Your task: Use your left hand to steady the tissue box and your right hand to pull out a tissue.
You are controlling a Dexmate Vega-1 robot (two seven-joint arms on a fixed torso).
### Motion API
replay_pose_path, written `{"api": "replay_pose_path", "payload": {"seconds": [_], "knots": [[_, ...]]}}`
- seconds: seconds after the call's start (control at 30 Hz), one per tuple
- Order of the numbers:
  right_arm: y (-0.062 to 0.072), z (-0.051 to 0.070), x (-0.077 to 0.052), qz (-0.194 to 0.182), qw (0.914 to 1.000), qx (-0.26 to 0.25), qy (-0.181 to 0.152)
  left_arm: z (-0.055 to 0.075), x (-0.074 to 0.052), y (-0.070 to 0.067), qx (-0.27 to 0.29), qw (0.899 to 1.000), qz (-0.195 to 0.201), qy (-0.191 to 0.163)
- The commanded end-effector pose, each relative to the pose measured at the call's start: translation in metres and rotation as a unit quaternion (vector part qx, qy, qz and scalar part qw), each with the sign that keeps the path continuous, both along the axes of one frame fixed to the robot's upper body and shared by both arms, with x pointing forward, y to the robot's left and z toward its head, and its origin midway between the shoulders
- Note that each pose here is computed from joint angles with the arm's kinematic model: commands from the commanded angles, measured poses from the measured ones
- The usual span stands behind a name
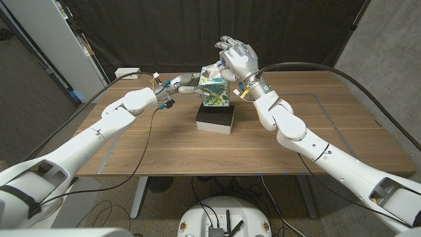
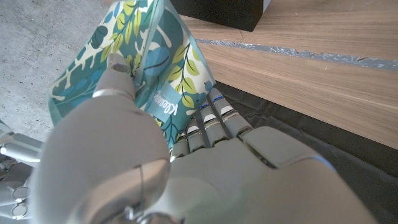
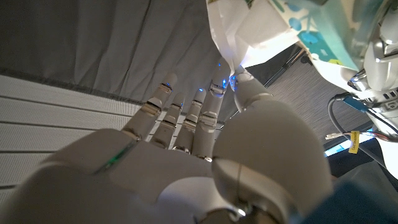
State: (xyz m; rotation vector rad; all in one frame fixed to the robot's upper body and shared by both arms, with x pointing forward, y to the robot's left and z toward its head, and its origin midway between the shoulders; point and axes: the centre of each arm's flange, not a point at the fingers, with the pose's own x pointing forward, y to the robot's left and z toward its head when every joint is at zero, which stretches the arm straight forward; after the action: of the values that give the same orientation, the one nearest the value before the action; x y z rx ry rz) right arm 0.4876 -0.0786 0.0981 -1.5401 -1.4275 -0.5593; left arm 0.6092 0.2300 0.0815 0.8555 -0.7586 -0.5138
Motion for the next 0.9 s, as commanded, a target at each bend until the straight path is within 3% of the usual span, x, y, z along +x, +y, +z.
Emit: {"api": "replay_pose_path", "payload": {"seconds": [0.03, 0.13, 0.53, 0.9], "knots": [[0.000, 0.001, -0.001, -0.007, 0.9977, 0.005, -0.068, -0.001, 0.000, 0.000, 0.001, 1.000, -0.005, 0.000], [0.000, 0.002, -0.001, -0.008, 0.9959, 0.009, -0.090, -0.002, 0.000, 0.000, 0.001, 1.000, -0.005, 0.000], [-0.002, 0.013, 0.000, -0.009, 0.9918, 0.020, -0.126, -0.001, 0.001, -0.002, 0.003, 1.000, -0.006, 0.002], [-0.003, 0.023, 0.002, -0.011, 0.9901, 0.025, -0.138, -0.001, 0.002, -0.003, 0.003, 1.000, -0.005, 0.002]]}}
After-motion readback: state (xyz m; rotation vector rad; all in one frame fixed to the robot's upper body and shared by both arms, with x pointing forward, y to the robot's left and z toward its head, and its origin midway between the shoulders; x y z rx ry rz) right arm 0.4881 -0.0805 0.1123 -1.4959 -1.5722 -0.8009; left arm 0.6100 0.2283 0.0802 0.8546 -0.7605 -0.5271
